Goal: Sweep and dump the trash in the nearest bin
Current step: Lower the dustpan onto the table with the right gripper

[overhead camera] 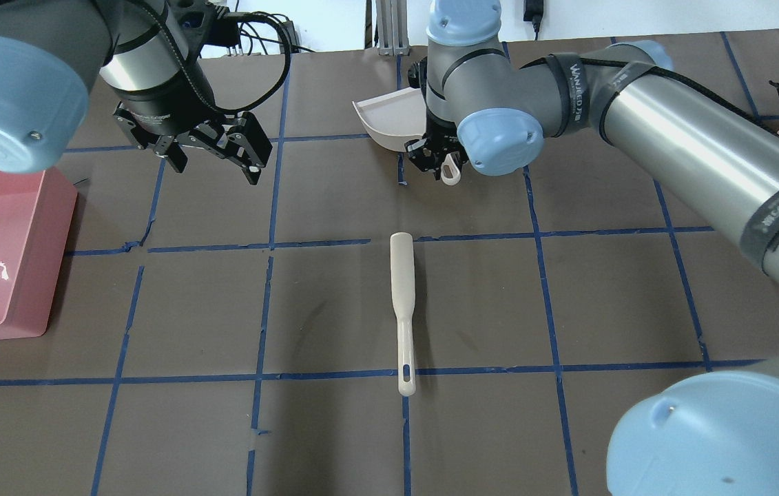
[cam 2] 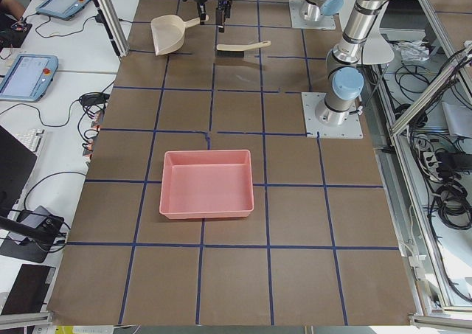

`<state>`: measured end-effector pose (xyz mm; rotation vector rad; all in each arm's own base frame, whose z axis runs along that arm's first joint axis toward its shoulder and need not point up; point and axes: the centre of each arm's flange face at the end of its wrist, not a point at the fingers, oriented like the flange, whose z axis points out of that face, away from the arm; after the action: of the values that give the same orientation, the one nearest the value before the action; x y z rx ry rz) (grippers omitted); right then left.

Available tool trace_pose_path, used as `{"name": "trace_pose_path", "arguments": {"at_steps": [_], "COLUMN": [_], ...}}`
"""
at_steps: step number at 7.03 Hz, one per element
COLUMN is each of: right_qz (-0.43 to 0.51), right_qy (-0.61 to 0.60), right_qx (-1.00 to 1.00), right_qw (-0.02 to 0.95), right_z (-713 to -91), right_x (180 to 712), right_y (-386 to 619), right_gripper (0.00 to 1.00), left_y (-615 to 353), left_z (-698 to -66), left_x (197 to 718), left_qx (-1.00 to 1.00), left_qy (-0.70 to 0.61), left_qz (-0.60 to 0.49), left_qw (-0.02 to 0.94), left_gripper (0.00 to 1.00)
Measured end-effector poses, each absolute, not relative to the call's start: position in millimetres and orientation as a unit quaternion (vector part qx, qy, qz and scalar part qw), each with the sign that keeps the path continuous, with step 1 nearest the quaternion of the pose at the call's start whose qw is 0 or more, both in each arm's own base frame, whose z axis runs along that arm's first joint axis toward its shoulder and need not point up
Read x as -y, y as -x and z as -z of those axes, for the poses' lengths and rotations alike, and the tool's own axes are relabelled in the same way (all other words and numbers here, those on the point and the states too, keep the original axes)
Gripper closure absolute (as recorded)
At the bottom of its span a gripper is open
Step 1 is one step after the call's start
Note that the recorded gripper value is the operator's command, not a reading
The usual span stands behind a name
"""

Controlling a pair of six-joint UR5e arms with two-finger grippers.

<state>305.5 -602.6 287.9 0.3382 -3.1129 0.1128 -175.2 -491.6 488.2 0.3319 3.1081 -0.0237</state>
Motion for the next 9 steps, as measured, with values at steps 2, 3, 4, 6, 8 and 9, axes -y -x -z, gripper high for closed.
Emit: {"name": "trace_pose_path", "arguments": {"at_steps": [2, 3, 4, 6, 8, 9], "right_qz": [-0.039, -0.037, -0.035, -0.032, -0.025, -0.023], "right_qy": [-0.092, -0.076, -0.068, -0.068, -0.069, -0.069], "right_qx": [0.995, 0.996, 0.997, 0.997, 0.997, 0.997], "right_qw": [0.001, 0.000, -0.001, -0.010, -0.019, -0.019], "right_z": [-273.3, -268.1, -265.4, -263.8, -259.8, -258.9], "right_x": [597.5, 596.2, 594.0, 590.2, 587.5, 587.3], "right_y": [-329.4, -334.9, -340.6, -348.4, -352.4, -352.2], "right_gripper": [0.90, 0.90, 0.89, 0.83, 0.64, 0.43], "left_y": [174.5, 172.0, 166.8, 159.2, 154.0, 153.0], "left_z": [-493.6, -497.2, -500.1, -503.7, -505.1, -505.3], "left_x": [493.3, 495.6, 498.3, 497.2, 492.9, 492.7], "left_qx": [-0.997, -0.998, -0.999, -0.999, -0.999, -0.999], "left_qy": [-0.075, -0.048, -0.031, -0.018, -0.015, -0.015], "left_qz": [0.022, 0.031, 0.034, 0.033, 0.032, 0.032], "left_qw": [0.004, 0.001, -0.008, -0.021, -0.022, -0.022], "left_gripper": [0.00, 0.00, 0.00, 0.00, 0.00, 0.00]}}
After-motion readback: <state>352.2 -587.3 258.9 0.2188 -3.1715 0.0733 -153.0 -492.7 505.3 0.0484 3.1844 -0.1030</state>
